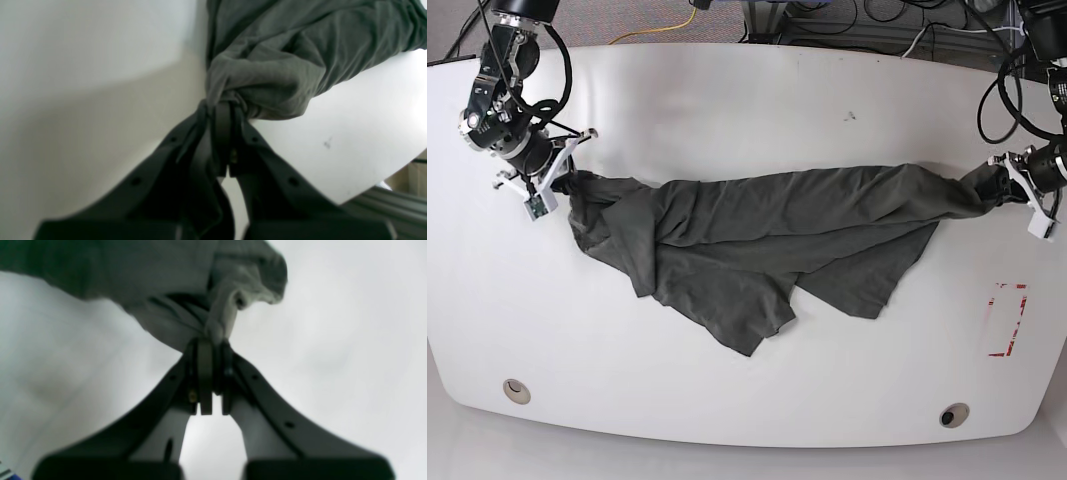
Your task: Layout the t-shirt on the table in an organized manner, then fold the t-shirt properly
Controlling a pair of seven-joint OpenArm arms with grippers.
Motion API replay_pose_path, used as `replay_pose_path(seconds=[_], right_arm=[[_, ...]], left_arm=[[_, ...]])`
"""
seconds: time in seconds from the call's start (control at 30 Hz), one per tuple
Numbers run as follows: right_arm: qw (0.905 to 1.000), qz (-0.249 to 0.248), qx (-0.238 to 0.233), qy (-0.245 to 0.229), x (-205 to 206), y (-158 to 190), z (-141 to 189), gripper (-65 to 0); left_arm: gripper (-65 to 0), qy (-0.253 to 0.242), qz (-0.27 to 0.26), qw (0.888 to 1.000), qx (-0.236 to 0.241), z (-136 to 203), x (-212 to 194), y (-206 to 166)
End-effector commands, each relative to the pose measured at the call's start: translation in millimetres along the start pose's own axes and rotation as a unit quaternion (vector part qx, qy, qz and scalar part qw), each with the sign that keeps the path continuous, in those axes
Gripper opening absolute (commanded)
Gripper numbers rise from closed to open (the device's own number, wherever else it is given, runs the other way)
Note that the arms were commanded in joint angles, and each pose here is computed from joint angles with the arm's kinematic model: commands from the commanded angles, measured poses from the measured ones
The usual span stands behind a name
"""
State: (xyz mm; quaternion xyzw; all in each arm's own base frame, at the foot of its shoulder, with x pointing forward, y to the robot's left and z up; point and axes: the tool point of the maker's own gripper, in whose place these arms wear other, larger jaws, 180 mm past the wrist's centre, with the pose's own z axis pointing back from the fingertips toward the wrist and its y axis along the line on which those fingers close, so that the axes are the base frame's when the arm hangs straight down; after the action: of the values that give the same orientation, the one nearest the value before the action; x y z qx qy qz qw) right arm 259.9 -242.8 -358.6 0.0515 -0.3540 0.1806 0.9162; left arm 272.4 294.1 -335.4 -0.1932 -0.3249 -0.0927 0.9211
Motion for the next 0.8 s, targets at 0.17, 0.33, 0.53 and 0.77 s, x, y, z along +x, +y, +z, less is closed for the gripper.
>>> replay_pose_path(seconds=[0.17, 0.33, 0.53, 0.77], right_arm=[[0.9999, 0.004, 0.0, 0.009, -13, 2, 8, -40.7], [0.9994, -0.015, -0.03, 0.01, -22, -16, 23, -13.5], [0.9969, -0.026, -0.073, -0.008, -15, -44, 40, -0.2], [0.9944, -0.011, -0.099, -0.035, 29, -69, 43, -0.2]], left_arm=[[-64.4, -0.015, -0.029, 0.999, 0.022, 22, 23, 13], [-64.4, -0.017, -0.029, 0.999, 0.023, 22, 23, 13], [-64.4, -0.018, -0.029, 0.999, 0.023, 22, 24, 14], [-64.4, -0.019, -0.028, 0.999, 0.023, 22, 24, 13]])
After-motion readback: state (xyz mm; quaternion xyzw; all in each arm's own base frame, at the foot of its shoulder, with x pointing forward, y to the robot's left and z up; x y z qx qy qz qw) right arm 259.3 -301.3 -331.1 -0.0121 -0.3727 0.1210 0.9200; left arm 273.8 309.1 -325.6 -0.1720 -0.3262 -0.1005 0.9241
